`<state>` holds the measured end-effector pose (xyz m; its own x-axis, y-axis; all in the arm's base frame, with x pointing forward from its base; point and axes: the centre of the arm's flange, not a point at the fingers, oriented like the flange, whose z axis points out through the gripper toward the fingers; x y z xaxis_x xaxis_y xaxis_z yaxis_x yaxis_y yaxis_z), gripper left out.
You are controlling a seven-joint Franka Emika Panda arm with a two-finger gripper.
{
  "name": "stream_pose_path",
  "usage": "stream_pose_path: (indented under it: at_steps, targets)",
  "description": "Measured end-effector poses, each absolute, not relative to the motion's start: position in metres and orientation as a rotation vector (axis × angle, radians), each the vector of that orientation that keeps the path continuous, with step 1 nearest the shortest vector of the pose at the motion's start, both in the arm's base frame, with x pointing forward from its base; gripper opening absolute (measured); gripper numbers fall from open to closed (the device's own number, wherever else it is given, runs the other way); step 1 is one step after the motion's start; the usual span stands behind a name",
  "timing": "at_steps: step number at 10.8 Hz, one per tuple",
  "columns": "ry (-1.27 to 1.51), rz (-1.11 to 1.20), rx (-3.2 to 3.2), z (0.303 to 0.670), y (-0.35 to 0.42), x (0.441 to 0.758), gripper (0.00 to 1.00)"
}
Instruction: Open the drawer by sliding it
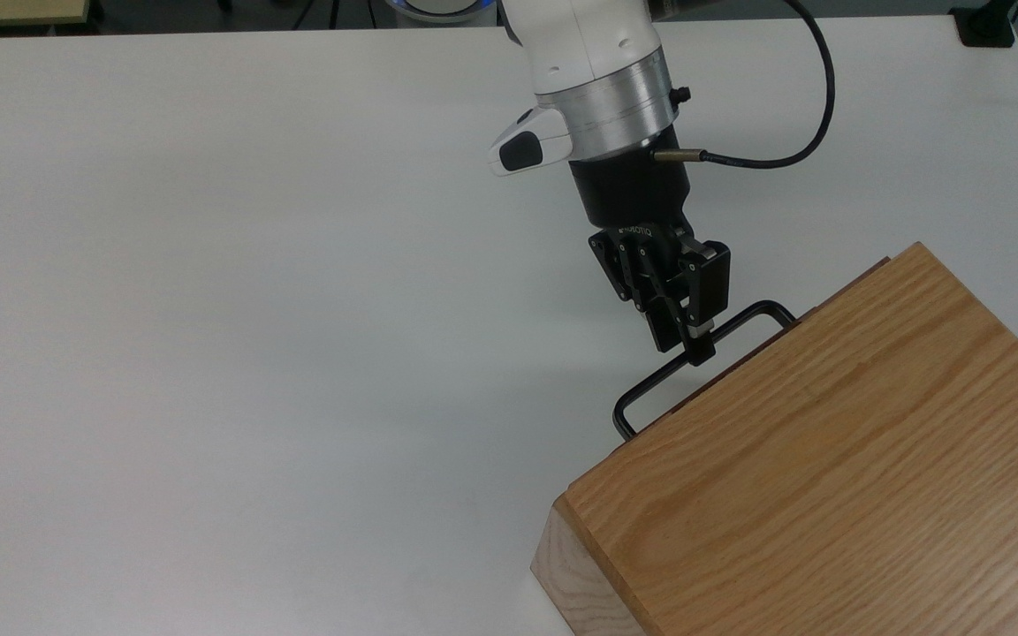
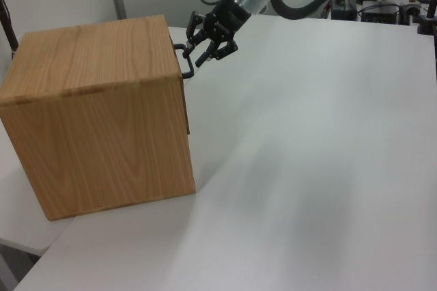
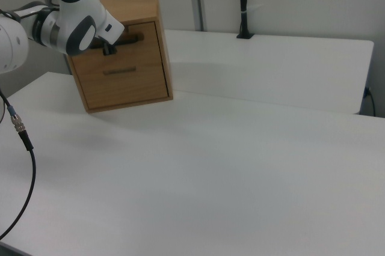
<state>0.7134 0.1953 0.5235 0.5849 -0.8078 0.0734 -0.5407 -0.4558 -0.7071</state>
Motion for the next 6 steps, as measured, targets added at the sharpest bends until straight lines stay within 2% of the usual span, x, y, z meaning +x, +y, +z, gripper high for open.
stream_pose_path:
  at_steps: [2, 3, 6]
  targets:
    - [1.067, -0.535, -2.172, 0.522, 0.1954, 0.7137, 0.36]
    - [1.066, -0.539, -2.169, 0.5231, 0.1954, 0.714, 0.28]
    - [1.073, -0.548, -2.166, 0.5251, 0.1891, 0.7153, 0.26]
